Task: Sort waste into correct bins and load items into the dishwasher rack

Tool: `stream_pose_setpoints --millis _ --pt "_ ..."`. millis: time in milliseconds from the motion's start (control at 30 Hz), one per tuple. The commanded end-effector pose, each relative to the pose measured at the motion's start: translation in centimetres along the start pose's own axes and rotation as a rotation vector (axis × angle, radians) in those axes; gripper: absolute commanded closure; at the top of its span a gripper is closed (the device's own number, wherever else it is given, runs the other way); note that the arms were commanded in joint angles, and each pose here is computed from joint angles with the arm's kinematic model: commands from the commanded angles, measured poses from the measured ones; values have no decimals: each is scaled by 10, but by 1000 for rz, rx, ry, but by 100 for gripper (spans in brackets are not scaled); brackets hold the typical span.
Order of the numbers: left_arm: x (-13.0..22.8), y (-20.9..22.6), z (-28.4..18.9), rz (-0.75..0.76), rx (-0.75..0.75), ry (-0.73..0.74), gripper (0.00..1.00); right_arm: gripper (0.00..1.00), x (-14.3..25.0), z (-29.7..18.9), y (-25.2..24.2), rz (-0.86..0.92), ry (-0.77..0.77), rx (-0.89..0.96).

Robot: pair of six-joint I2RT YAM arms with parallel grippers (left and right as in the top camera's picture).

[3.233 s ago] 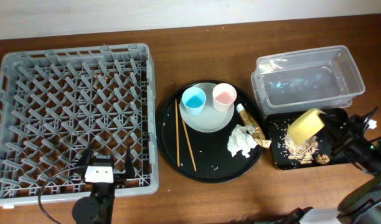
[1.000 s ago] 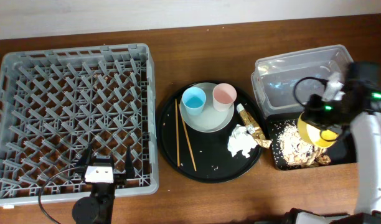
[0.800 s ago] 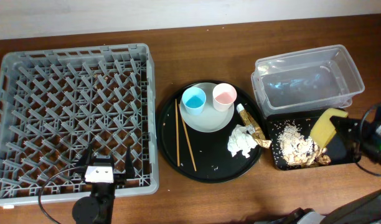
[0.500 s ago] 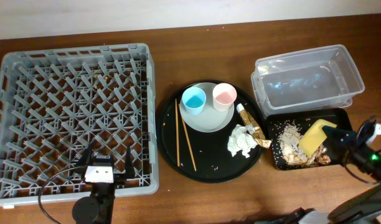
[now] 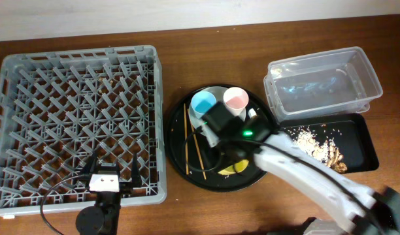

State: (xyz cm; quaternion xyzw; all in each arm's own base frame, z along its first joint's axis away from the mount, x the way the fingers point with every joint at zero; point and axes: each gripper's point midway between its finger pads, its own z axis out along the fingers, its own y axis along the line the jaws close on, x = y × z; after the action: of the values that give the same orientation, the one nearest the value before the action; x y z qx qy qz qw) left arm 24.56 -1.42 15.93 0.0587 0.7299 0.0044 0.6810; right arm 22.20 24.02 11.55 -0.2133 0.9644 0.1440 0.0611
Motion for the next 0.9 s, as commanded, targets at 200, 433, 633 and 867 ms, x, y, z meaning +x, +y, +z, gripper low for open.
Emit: stream_pose_setpoints --millis 200,433,633,867 --pt "2 -2 0 16 10 1 1 59 -4 52 -2 -120 102 45" --pt "2 -2 0 16 10 2 1 27 4 -44 -141 189 156 330" --pt "2 -2 0 16 10 1 1 1 21 7 -188 271 115 351" --pt "2 -2 0 16 10 1 0 13 25 51 -207 263 45 393"
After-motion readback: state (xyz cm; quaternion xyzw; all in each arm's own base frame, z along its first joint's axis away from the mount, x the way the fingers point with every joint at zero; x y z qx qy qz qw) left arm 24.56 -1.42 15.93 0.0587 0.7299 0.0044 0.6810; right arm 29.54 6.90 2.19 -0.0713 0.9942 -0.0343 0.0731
